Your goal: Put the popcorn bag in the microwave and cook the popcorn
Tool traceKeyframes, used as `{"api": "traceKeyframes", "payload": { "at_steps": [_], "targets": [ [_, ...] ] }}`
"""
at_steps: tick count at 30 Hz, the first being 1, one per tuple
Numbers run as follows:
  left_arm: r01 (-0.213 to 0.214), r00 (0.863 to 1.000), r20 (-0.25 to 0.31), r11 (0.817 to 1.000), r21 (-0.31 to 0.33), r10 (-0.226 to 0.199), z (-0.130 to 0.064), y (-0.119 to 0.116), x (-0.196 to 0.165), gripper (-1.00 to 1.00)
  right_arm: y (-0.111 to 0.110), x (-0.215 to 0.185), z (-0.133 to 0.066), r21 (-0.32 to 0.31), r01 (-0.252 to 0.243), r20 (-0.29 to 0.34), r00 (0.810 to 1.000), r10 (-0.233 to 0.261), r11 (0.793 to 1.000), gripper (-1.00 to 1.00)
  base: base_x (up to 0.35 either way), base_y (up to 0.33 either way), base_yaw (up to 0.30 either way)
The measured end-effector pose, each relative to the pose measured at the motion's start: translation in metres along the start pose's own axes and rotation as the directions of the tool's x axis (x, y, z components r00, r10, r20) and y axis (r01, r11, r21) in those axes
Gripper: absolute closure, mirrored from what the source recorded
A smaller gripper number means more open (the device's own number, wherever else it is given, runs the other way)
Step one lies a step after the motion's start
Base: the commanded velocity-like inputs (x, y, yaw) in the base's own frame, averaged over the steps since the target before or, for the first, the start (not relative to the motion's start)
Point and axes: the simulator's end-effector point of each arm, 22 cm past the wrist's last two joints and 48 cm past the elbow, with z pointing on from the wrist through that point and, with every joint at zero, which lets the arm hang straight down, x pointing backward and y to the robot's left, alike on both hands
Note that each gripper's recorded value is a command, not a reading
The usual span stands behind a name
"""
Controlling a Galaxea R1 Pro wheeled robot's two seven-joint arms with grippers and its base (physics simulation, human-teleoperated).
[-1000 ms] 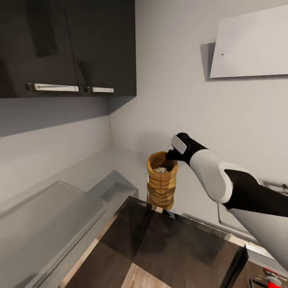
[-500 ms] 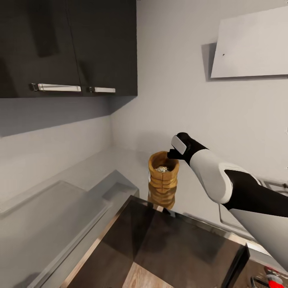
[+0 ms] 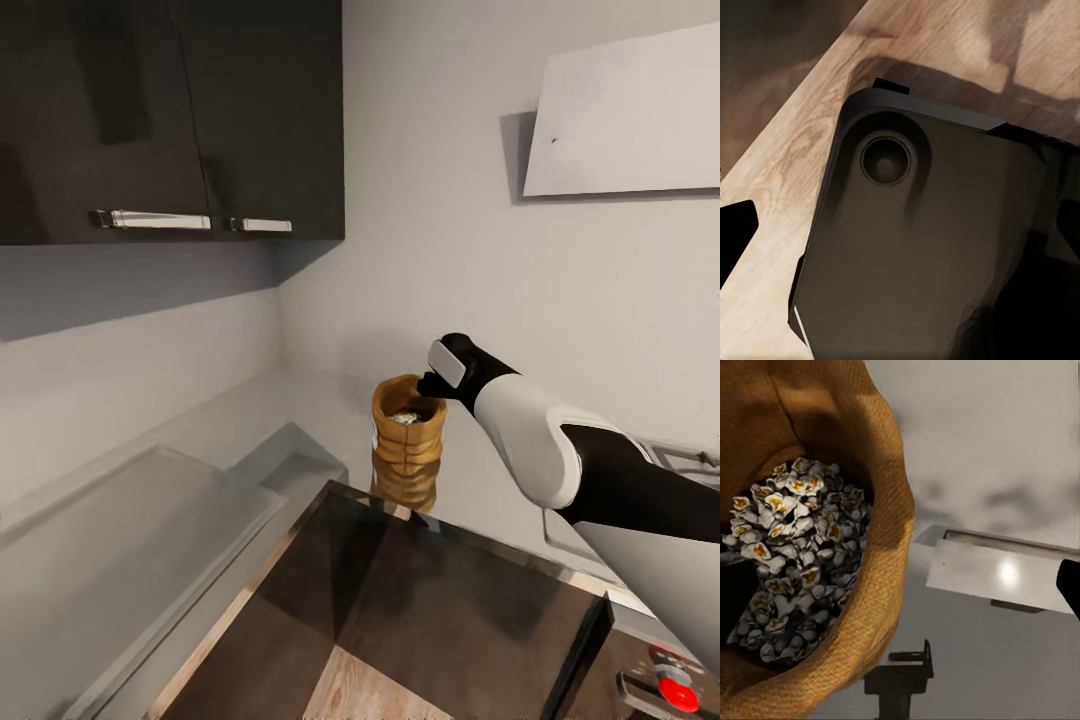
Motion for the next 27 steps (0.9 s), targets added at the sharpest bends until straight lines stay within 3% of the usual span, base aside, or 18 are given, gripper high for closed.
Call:
{"api": "traceKeyframes", "payload": {
  "at_steps": [5, 8, 12, 16, 27],
  "targets": [
    [0.002, 1.000, 0.000, 1.000, -0.001, -0.002, 0.000, 0.001, 0.000, -1.00, 0.002, -0.003, 0.006, -0.009, -0.037, 0.045, 0.998, 0.037, 0.999, -1.00, -0.003, 0.000, 0.000],
    [0.008, 1.000, 0.001, 1.000, 0.000, -0.008, 0.000, 0.000, 0.000, -1.00, 0.005, 0.009, 0.014, -0.026, -0.050, 0.037, 0.998, 0.051, 0.998, -1.00, 0.000, 0.000, 0.000],
    [0.008, 1.000, 0.001, 1.000, 0.000, -0.008, 0.000, 0.000, 0.000, -1.00, 0.000, 0.027, 0.023, -0.002, -0.026, 0.005, 1.000, 0.026, 1.000, -1.00, 0.000, 0.000, 0.000],
    [0.008, 1.000, 0.002, 1.000, 0.000, -0.008, 0.000, 0.000, 0.000, -1.00, -0.007, 0.033, 0.030, 0.015, -0.031, 0.011, 0.999, 0.030, 0.999, -1.00, 0.019, 0.000, 0.000],
    [0.008, 1.000, 0.001, 1.000, 0.000, -0.008, 0.000, 0.000, 0.000, -1.00, -0.008, 0.041, 0.032, 0.014, -0.022, -0.015, 1.000, 0.023, 1.000, -1.00, 0.074, 0.000, 0.000]
  ]
}}
